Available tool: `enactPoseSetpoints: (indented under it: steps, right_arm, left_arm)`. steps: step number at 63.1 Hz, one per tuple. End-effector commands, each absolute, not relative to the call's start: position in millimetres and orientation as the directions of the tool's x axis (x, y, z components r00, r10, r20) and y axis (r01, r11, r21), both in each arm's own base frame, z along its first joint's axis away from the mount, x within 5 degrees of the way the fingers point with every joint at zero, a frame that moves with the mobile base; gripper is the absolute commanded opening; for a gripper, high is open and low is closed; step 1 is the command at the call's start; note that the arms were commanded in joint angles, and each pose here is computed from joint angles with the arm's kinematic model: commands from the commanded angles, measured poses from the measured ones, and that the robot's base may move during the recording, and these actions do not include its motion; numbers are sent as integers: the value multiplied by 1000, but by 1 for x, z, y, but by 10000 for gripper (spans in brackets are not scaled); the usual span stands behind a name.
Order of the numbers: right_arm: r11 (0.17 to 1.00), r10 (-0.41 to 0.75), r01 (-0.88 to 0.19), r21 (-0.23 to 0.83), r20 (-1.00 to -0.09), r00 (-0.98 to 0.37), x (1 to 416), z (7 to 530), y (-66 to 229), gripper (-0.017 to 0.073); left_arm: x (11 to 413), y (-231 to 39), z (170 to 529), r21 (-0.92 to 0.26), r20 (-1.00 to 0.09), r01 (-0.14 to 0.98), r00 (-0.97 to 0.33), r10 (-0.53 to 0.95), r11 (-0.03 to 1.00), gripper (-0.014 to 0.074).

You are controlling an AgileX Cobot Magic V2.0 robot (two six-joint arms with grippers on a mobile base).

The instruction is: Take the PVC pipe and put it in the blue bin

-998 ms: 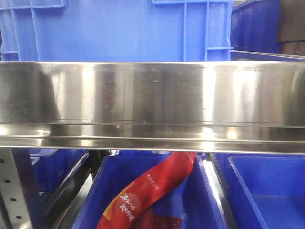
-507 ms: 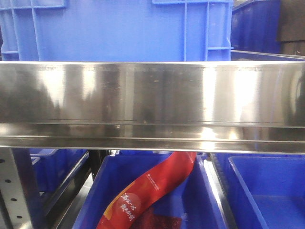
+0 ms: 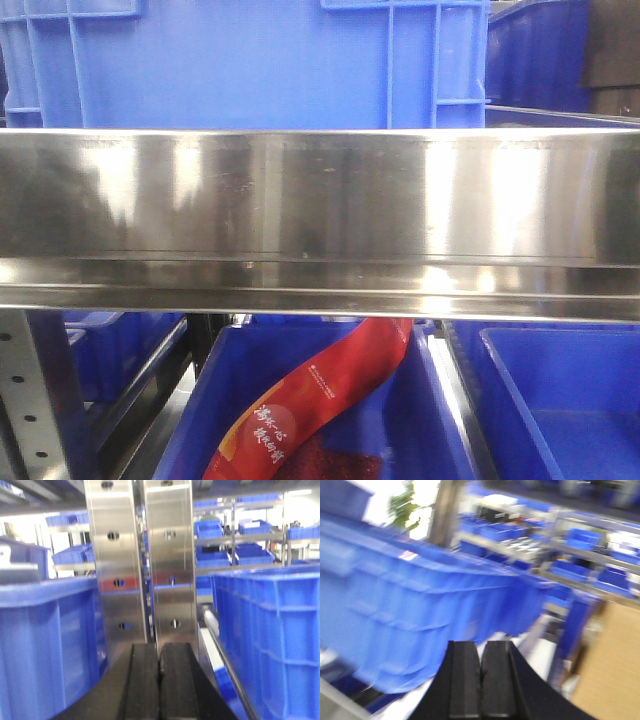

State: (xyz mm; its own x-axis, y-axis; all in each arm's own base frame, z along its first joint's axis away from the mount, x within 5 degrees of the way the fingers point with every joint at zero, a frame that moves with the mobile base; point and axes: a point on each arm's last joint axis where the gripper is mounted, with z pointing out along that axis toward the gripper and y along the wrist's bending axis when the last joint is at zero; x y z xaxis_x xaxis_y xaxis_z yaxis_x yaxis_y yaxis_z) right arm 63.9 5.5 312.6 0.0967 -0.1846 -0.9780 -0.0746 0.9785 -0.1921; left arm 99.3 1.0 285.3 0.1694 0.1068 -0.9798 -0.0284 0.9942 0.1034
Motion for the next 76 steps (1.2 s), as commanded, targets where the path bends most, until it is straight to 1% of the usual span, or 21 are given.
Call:
enactPoseSetpoints:
  steps: [1,6,17,23,28,32,49,59,71,76]
  right_arm:
    - [988,-150,-25,-154,-981,125,60,311,2,-162]
    - [994,-103,-11,-106,-984,149,57,304,2,-162]
    - [994,-103,-1,-105,-978,182,48,289,1,-162]
    - [994,-103,0,-105,-977,186,45,278,1,-162]
    - [995,-102,3,-104,-970,219,42,270,1,-162]
    - [996,-88,-3,-90,-976,198,45,260,1,-162]
    - [998,-63,-5,-65,-977,202,49,248,1,-162]
    - [1000,24,-16,21,-978,210,51,241,0,-162]
    - [997,78,-20,75,-966,246,50,244,-1,-162]
    - [995,95,-23,92,-966,240,50,243,-1,-162]
  left_arm:
    - [98,2,285,99,-974,-36,199,104,994,-111]
    - [98,2,282,99,-975,-35,195,104,994,-111]
    - [98,2,276,99,-976,-35,191,104,994,-111]
    - [97,1,277,99,-971,-37,215,104,994,-111]
    - [96,1,277,98,-964,-40,245,105,994,-111]
    - [96,1,274,98,-962,-41,254,105,994,-111]
    - [91,1,256,98,-967,-39,230,104,994,-111]
    - [83,1,250,98,-961,-41,255,105,994,-111]
    - [71,1,246,90,-944,-48,315,101,995,-111]
    - [68,2,244,76,-940,-51,330,88,996,-111]
